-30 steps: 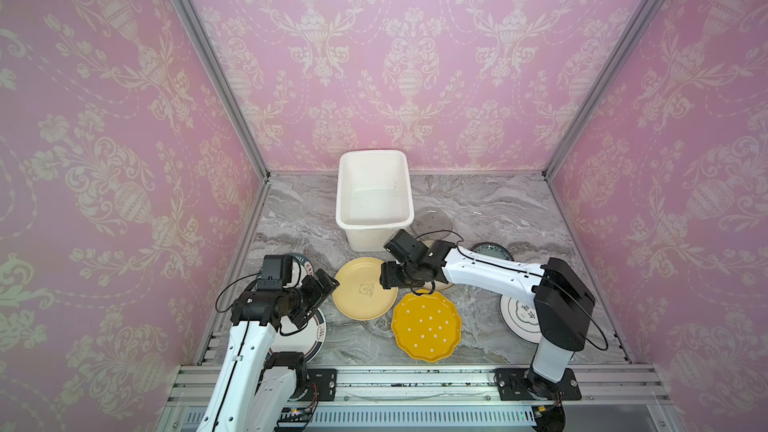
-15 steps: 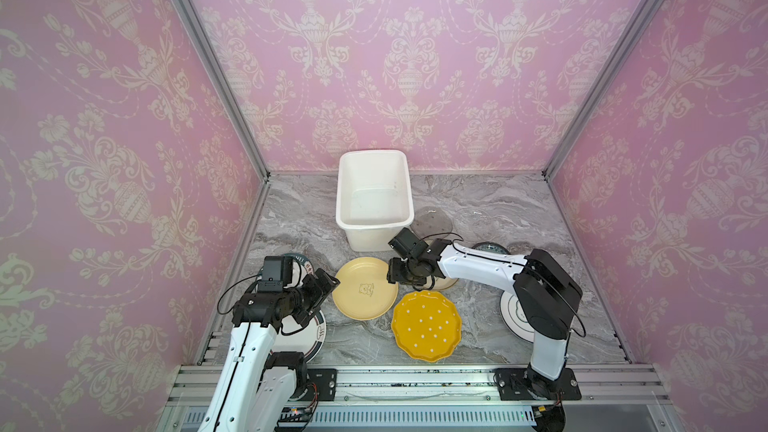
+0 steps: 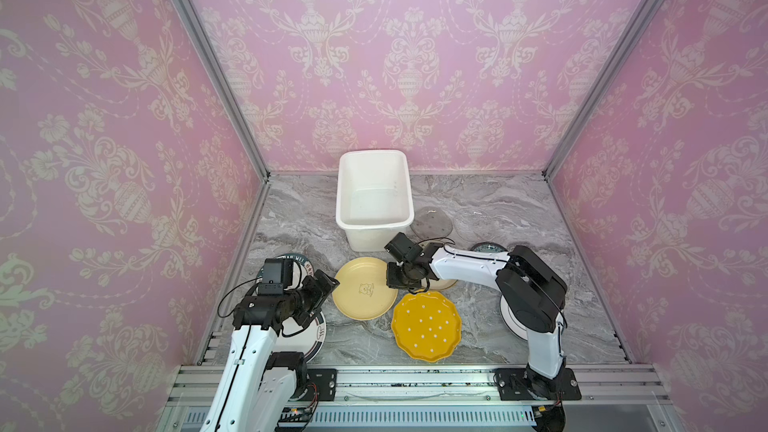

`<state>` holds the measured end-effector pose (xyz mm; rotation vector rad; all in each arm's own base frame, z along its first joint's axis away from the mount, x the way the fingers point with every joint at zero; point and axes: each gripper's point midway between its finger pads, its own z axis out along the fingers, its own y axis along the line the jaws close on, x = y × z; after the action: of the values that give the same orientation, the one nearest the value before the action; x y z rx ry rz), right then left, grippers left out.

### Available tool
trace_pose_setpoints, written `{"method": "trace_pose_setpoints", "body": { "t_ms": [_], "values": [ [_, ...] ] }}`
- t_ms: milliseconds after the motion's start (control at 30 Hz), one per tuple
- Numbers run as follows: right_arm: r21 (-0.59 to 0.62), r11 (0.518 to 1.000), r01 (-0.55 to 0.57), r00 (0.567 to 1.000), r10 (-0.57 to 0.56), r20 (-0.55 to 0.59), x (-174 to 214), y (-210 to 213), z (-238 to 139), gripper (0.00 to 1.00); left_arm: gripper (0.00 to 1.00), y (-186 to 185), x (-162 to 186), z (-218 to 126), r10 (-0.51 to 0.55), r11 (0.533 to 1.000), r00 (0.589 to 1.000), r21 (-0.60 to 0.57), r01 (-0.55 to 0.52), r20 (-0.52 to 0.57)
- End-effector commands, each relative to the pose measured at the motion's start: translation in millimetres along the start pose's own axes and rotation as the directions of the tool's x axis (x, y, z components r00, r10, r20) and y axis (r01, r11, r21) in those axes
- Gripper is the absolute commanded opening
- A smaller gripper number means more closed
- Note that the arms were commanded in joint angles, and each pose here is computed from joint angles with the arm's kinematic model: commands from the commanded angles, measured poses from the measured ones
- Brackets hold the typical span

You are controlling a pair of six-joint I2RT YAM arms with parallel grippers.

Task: Place the plates into the plastic bin on the countertop
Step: 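Reach the right gripper to the pale yellow bear plate rim while the left gripper approaches, then tilt the plate up with the right gripper while the left gripper grasps its raised rim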

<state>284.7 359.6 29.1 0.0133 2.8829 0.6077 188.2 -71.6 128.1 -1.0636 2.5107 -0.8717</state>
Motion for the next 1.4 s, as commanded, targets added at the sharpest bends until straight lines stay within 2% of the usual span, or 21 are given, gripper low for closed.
{"method": "trace_pose_setpoints", "body": {
  "t_ms": [0,167,300,533,733,900,1200,1367],
  "values": [
    [-0.007,1.000,0.004,1.000,-0.004,-0.005,1,2,4,0.26,0.93,-2,3,-1,-0.010,1.000,1.000,0.013,0.010,-0.009],
    [-0.015,1.000,0.024,1.000,-0.024,0.009,-1,5,-3,0.15,0.93,-3,3,-3,-0.012,1.000,1.000,0.021,0.012,-0.002],
    [-0.020,0.999,0.045,0.999,-0.045,0.027,-2,7,-15,0.01,0.94,-9,3,-10,0.000,0.999,1.000,0.033,0.000,0.012],
    [-0.081,0.993,0.086,0.995,-0.081,0.065,-6,22,-55,0.00,0.95,-23,3,-40,0.065,0.997,0.996,0.039,-0.067,0.059],
    [-0.144,0.983,0.118,0.992,-0.111,0.058,-3,40,-98,0.00,0.94,-26,1,-71,0.166,0.986,0.979,-0.022,-0.165,0.121],
    [-0.209,0.970,0.124,0.991,-0.112,0.069,-2,56,-127,0.00,0.84,-19,0,-83,0.241,0.968,0.963,-0.100,-0.229,0.123],
    [-0.273,0.952,0.141,0.989,-0.126,0.073,-2,79,-159,0.00,0.71,-20,0,-74,0.312,0.946,0.948,-0.115,-0.304,0.061],
    [-0.293,0.944,0.151,0.988,-0.138,0.066,3,89,-164,0.00,0.55,-24,-3,-68,0.305,0.950,0.950,-0.092,-0.298,0.073]
  ]
}}
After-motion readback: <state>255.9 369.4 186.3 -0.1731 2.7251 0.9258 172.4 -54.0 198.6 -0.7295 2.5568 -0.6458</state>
